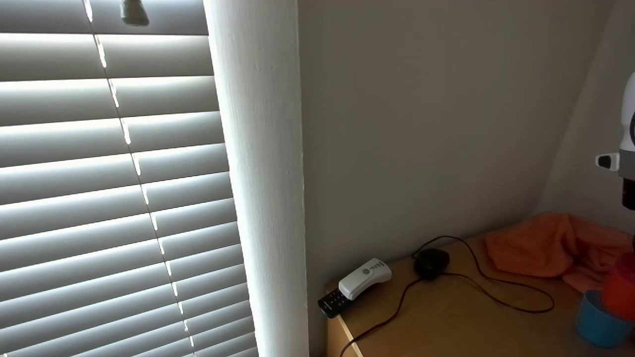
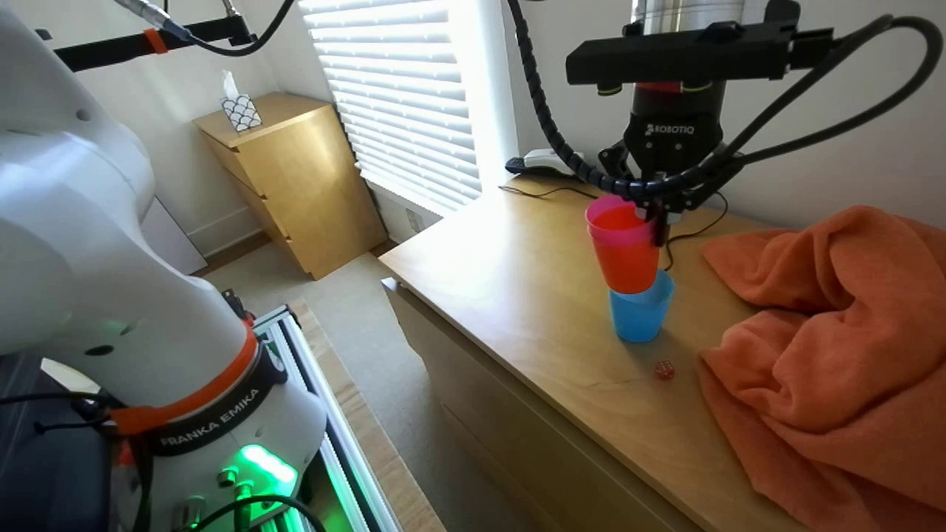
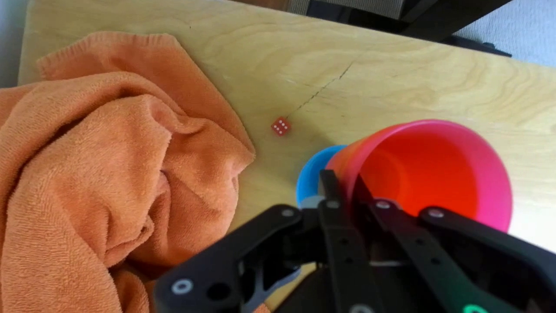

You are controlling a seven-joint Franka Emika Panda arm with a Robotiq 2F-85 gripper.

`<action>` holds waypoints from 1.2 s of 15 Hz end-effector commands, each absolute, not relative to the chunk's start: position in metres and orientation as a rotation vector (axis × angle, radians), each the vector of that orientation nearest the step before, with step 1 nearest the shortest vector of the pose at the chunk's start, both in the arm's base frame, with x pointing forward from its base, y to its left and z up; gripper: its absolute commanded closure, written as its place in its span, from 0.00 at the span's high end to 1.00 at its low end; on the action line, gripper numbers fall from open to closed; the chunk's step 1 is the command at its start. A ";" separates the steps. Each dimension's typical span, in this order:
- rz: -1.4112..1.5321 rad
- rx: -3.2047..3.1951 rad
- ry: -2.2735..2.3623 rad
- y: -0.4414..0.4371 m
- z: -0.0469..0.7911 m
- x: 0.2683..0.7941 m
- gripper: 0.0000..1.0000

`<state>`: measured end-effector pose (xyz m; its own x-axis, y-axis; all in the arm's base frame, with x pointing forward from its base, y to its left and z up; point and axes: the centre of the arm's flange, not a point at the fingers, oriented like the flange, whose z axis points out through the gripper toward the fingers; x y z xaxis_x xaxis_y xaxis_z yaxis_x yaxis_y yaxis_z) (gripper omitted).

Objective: Pile up the plastic cups

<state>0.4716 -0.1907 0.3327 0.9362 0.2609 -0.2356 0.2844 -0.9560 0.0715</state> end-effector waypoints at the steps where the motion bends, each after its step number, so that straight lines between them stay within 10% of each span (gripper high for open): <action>1: -0.285 3.030 0.357 -0.199 0.326 0.477 0.02; 18: -0.478 3.117 0.409 -0.181 0.248 0.505 0.02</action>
<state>0.4916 -0.1892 0.2567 0.9265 0.2366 -0.2926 0.2389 -0.9706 -0.0283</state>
